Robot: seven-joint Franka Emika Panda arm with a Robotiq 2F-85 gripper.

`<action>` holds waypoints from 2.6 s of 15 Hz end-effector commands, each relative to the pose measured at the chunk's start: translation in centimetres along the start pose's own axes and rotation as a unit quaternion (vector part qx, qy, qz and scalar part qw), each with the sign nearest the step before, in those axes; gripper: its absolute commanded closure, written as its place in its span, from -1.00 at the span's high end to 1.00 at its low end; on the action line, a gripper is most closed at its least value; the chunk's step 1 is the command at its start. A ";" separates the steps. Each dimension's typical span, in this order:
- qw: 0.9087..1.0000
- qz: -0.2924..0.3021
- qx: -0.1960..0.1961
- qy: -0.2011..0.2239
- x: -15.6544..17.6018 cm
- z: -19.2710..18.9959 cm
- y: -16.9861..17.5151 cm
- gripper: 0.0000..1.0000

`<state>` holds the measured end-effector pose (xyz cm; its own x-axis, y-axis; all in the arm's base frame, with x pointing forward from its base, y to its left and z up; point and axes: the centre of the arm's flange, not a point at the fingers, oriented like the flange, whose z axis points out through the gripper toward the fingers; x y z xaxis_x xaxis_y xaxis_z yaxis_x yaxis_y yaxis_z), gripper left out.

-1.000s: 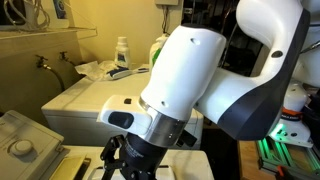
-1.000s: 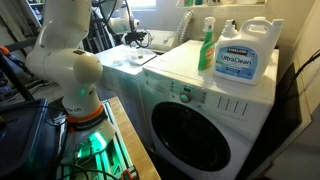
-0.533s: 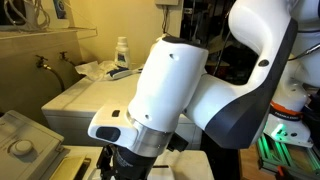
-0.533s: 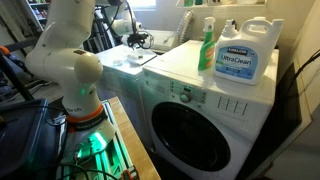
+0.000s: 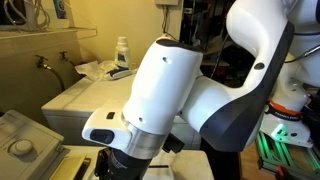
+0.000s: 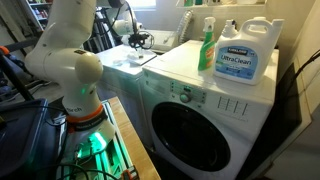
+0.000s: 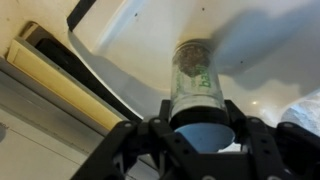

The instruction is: Move the jar from the left machine to the right one

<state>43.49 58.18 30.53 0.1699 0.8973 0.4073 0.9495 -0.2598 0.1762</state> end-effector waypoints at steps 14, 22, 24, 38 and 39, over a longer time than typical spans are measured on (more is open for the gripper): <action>0.973 0.222 -0.052 0.043 -4.5 -15.7 11.2 -0.42; 0.911 0.390 -0.122 -0.047 -17.4 -16.9 19.5 -0.42; 0.888 0.436 -0.126 -0.075 -19.8 -17.1 21.0 -0.42; 0.830 0.507 -0.216 -0.089 -23.4 -17.6 27.4 -0.42; 0.829 0.509 -0.211 -0.091 -23.4 -17.2 27.4 -0.42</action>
<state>60.42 23.36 41.96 0.8889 0.1811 0.4208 0.1425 -0.9823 0.1216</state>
